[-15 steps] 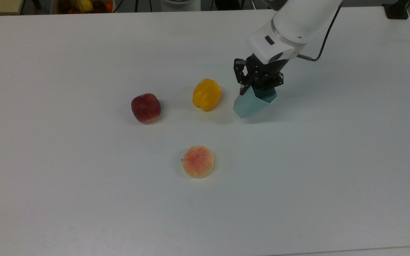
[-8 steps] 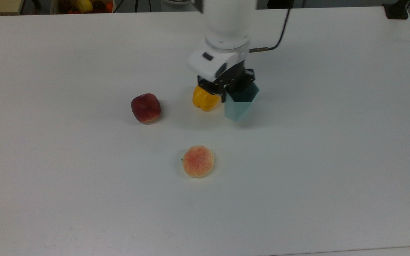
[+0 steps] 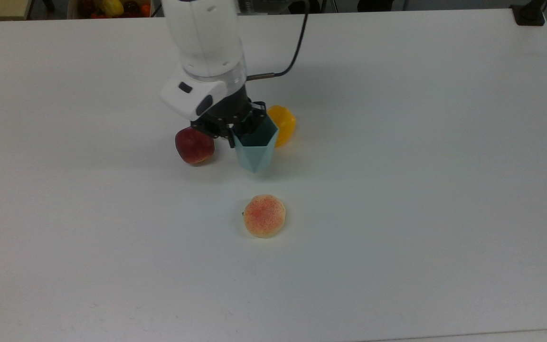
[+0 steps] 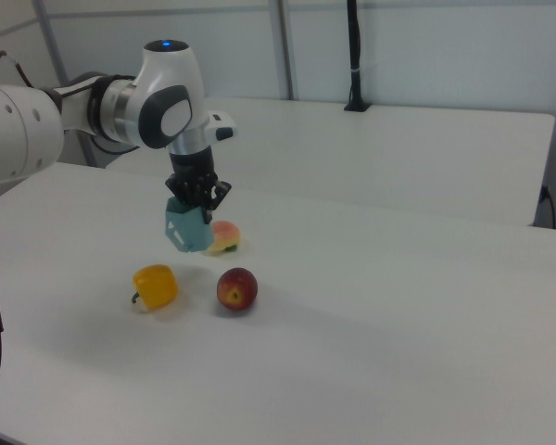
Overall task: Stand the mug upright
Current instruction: 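Lift the cup upright and carry it past the apple, then lower the upright cup onto the table and open the gripper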
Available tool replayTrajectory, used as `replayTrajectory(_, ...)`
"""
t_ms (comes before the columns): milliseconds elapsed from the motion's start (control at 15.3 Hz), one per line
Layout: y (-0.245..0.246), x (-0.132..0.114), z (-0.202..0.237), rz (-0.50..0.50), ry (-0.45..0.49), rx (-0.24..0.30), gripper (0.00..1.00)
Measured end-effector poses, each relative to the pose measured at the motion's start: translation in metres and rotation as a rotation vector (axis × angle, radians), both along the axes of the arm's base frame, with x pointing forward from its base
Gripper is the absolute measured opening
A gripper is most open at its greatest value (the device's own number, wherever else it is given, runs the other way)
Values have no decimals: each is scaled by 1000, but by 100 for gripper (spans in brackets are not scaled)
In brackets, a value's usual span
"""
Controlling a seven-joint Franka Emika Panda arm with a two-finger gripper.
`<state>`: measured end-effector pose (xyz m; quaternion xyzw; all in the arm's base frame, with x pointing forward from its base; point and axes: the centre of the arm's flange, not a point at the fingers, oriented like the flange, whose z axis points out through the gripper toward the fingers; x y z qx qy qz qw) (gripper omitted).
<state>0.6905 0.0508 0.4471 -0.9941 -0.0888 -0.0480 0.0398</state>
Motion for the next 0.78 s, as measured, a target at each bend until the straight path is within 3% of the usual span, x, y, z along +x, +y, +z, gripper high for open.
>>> replayTrajectory(196,-41,2,-1,-21,-2,-20,8)
replayTrajectory(523,-156,-6,-1,-50,-11,-39,8)
replayTrajectory(784,-229,-19,-17,4,5,-65,8)
